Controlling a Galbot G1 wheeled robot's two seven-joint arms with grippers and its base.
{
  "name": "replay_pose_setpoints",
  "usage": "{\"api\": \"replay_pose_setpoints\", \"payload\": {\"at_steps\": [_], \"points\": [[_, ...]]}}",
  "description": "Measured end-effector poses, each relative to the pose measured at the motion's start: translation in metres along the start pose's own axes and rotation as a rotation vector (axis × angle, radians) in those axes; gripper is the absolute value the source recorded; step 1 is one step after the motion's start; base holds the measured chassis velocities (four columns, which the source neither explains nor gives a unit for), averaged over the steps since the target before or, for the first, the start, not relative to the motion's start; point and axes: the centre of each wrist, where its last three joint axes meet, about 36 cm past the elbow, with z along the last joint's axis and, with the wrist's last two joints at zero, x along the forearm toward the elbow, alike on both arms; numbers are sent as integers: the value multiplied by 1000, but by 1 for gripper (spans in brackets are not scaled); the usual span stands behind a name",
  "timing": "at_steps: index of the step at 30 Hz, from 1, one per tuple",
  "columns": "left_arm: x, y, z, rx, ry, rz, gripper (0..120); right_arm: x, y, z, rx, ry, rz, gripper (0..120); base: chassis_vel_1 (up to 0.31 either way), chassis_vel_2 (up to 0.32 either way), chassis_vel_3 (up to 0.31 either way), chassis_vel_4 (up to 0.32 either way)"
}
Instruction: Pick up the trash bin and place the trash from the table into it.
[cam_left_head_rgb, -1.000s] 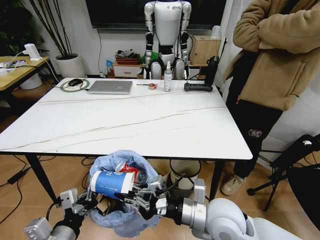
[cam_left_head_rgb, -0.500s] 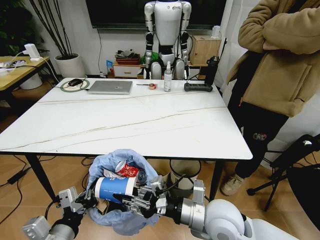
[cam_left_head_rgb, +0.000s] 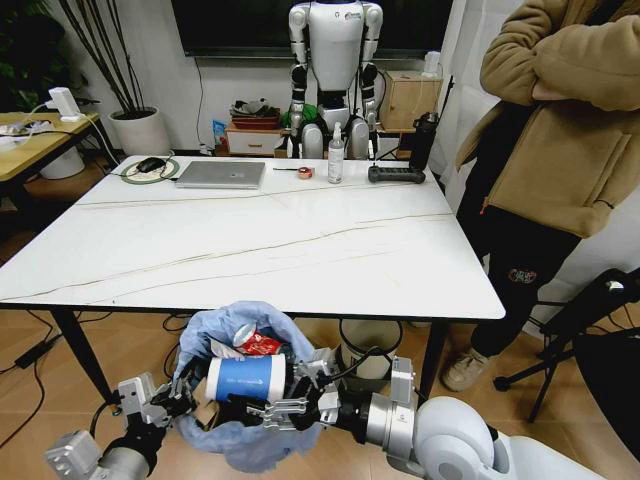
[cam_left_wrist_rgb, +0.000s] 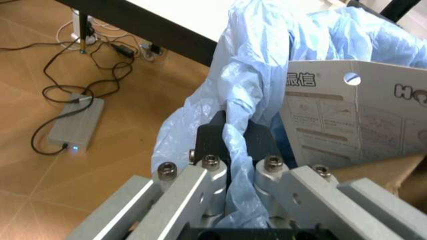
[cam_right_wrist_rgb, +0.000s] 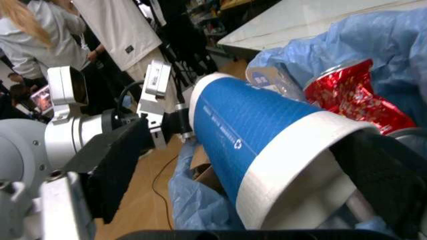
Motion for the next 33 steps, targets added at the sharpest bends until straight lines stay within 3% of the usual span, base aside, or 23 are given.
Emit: {"api": "replay_pose_setpoints", "payload": {"at_steps": [33], "points": [[0,-5,1,6,4,17,0,31,-4,-20,75,-4,108,100,0,0,0,0]]}}
